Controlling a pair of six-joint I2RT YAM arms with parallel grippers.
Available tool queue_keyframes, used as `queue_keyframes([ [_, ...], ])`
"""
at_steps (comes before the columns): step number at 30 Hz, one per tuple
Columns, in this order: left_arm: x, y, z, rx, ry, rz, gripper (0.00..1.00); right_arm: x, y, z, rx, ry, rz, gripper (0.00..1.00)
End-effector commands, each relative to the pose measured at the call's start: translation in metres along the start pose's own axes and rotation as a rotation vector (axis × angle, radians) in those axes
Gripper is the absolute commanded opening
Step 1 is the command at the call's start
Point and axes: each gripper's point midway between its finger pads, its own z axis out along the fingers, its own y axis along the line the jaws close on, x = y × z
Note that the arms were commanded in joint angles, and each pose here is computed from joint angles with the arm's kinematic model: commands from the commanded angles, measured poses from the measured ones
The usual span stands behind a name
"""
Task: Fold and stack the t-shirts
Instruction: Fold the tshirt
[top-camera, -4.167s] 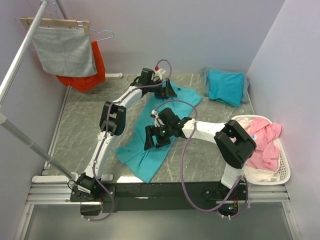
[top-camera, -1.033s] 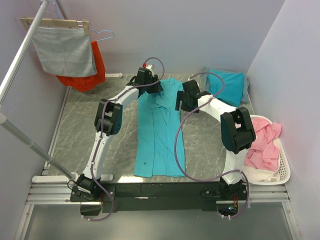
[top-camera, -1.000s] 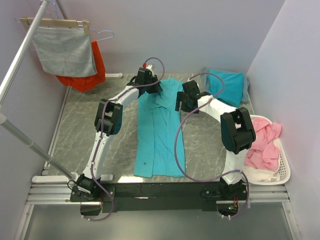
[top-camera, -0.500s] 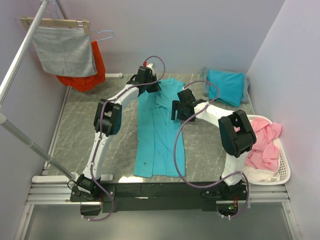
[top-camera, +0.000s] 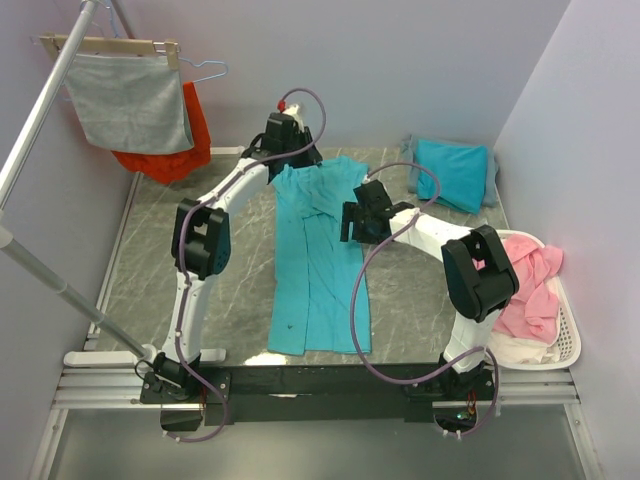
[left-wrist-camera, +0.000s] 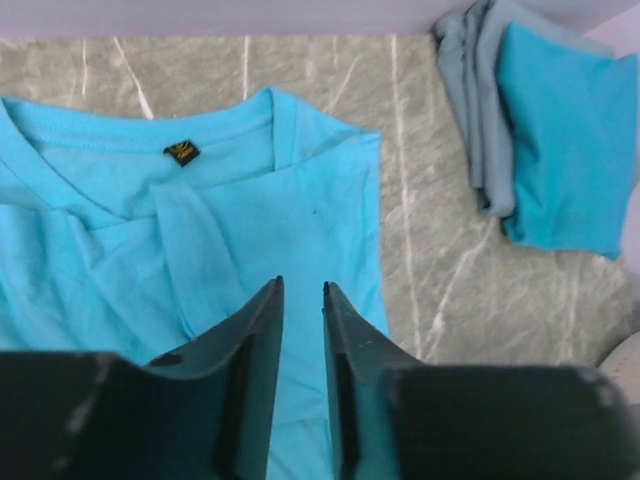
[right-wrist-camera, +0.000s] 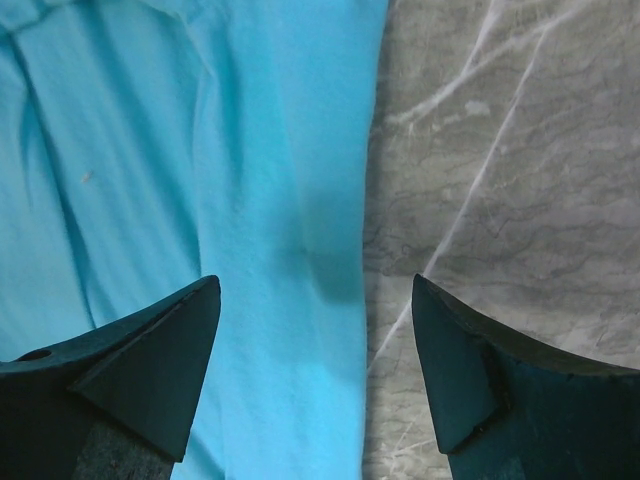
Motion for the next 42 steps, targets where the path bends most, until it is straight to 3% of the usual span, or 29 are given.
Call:
queue_keyframes([
  [1,0.030,0.013,0.008,-0.015,0.064,-0.011,0.32,-0.011,0.010,-0.016,-0.036,-0.054,0.008,0.84],
  [5,0.054,0.026,0.018,-0.029,0.113,-0.022,0.26,-0.009,0.009,-0.014,-0.032,-0.047,0.004,0.84],
  [15,0.078,0.045,0.019,-0.091,0.156,-0.023,0.25,-0.003,0.007,-0.010,-0.027,-0.031,0.007,0.84],
  [24,0.089,0.053,0.011,-0.139,0.184,-0.014,0.34,0.002,0.006,-0.007,-0.025,-0.015,0.004,0.84],
  [27,0.088,0.052,0.008,-0.135,0.167,-0.015,0.25,0.002,0.007,-0.005,-0.026,-0.012,0.004,0.84],
  [32,0.087,0.049,0.010,-0.123,0.181,-0.014,0.24,0.004,0.006,-0.004,-0.024,-0.007,0.005,0.84],
  [35,0.090,0.047,0.012,-0.110,0.189,-0.019,0.10,0.005,0.006,-0.003,-0.020,-0.003,0.006,0.84],
  [36,0.091,0.047,0.011,-0.106,0.191,-0.021,0.01,0.006,0.005,-0.003,-0.017,-0.001,0.006,0.84],
  [42,0.068,0.024,-0.005,-0.052,0.158,-0.022,0.01,0.012,0.003,-0.001,-0.018,0.010,0.008,0.84],
])
